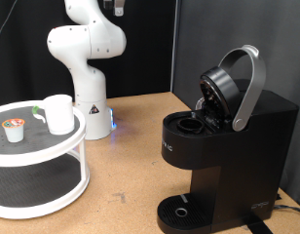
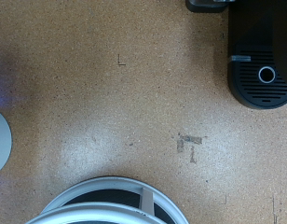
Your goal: Make a cup of coffee with the keurig machine
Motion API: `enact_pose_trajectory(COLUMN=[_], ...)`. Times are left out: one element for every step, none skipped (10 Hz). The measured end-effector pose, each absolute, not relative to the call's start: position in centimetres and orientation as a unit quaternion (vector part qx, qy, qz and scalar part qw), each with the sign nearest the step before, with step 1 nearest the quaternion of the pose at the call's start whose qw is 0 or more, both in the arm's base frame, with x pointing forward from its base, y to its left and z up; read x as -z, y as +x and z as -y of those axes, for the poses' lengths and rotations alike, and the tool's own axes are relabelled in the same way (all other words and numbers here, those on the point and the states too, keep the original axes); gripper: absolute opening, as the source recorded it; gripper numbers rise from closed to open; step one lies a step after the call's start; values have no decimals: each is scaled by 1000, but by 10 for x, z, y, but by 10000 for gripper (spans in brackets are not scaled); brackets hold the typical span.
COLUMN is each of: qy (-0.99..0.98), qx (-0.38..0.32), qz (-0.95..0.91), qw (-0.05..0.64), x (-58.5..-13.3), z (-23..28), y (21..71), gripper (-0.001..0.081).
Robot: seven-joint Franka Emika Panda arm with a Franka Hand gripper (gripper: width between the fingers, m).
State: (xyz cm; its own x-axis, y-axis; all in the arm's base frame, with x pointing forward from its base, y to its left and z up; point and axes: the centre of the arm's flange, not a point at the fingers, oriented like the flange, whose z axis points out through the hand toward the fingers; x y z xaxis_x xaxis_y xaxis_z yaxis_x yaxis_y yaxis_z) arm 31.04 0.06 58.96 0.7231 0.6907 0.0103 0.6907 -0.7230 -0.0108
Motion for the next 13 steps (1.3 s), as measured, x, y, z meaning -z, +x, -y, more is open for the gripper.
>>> enact_pose_trajectory(qy=[-929,-929,-927,-925,-923,-920,-920,-919,-919,-920,-921,-922,-922], qx=[3,5,5,3,0,-2,-2,0,-1,0,0,-2,-2], qz=[370,371,376,379,385,392,393,395,395,393,390,388,386], qw=[8,11,10,8,5,3,-1,-2,-1,0,1,0,1], x=[-590,-590,-590,-590,-591,-591,-591,-592,-592,-591,-591,-590,-588], z=[1,7,21,37,53,70,86,93,93,95,102,114,130], y=[310,310,309,306,303,298,294,290,291,290,289,285,280], gripper=[803,803,803,803,803,803,803,803,803,803,803,803,803])
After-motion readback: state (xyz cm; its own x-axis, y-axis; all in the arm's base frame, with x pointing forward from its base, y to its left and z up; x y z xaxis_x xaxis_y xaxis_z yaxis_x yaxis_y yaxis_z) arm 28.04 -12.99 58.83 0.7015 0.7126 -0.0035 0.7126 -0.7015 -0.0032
